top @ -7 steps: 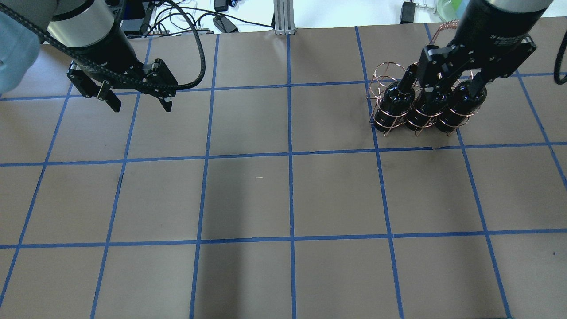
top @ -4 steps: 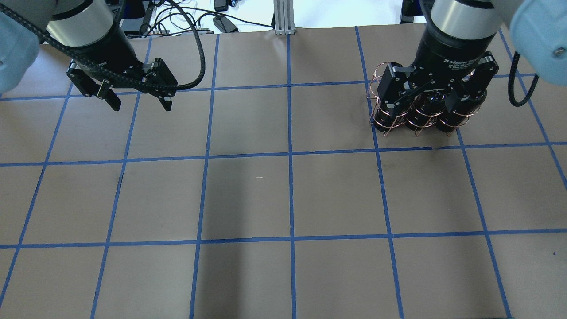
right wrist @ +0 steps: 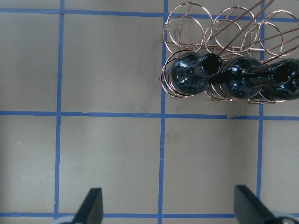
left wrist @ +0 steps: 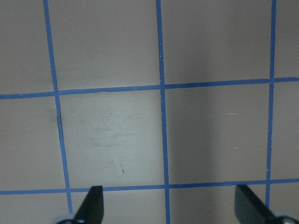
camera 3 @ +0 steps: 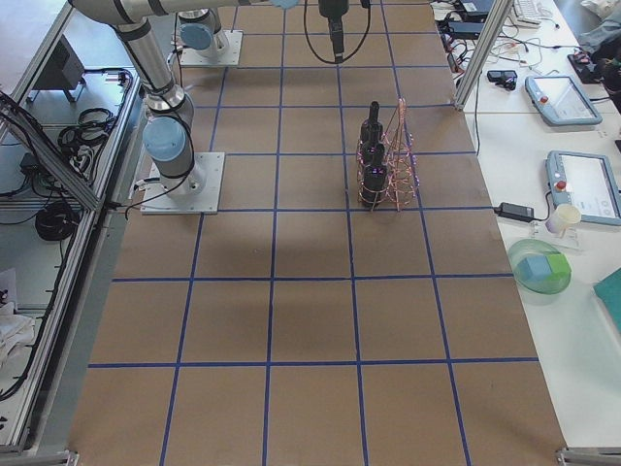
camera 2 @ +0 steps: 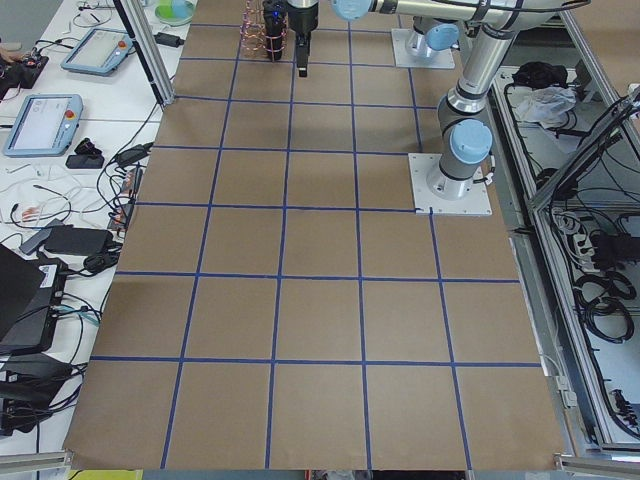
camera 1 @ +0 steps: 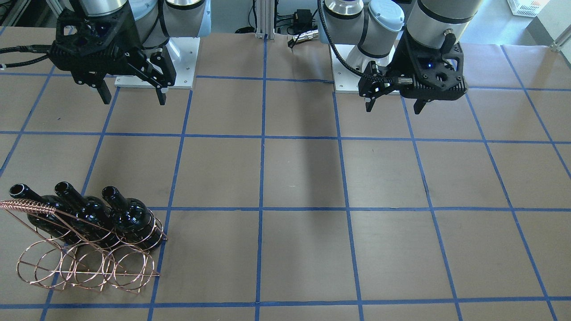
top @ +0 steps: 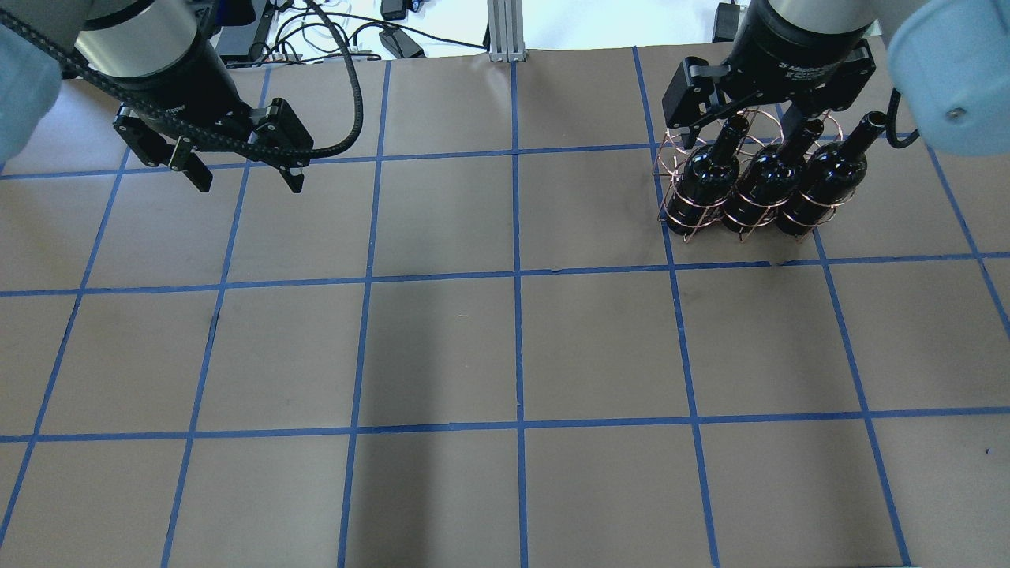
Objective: Place wine into wine basket
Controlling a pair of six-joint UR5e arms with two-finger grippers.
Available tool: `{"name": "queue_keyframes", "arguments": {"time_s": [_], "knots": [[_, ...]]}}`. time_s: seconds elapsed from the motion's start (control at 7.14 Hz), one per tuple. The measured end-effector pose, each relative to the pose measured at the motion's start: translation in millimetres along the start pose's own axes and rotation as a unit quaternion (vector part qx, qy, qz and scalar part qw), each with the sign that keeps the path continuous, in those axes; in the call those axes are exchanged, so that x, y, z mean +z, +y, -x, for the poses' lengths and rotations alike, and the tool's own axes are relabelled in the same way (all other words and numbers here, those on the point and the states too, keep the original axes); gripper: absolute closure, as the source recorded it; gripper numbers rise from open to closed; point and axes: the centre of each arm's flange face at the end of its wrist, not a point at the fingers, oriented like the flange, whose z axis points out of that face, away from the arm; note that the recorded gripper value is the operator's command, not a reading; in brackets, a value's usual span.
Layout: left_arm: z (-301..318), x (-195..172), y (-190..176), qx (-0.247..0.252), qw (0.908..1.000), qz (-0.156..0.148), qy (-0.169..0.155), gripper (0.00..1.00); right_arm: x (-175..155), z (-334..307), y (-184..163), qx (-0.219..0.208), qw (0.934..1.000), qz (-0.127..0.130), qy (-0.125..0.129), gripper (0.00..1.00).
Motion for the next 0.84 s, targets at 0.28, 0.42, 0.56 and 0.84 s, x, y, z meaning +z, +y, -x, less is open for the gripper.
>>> {"name": "queue_keyframes", "arguments": {"time_s": [0.28,0.42,0.56,0.84], "knots": [[-0.5,-4.5,0.0,-0.003,0.9999,-0.010,0.001,0.00,1.1,-0.1,1.5,0.003,1.0000,0.006,0.000,0.00],[-0.7,-5.9,0.3,-0.004,0.9999,-0.013,0.001,0.00,2.7,0.5,2.4,0.007,0.9999,0.009,0.000,0.00],[-0.7,-5.8,0.4,-0.004,0.9999,-0.013,0.001,0.00,3.6,0.8,2.9,0.011,0.9999,0.011,0.000,0.00],[-0.2,-3.5,0.5,-0.004,0.9999,-0.011,0.001,0.00,5.5,1.3,2.8,0.013,0.9998,0.013,-0.001,0.00]]}}
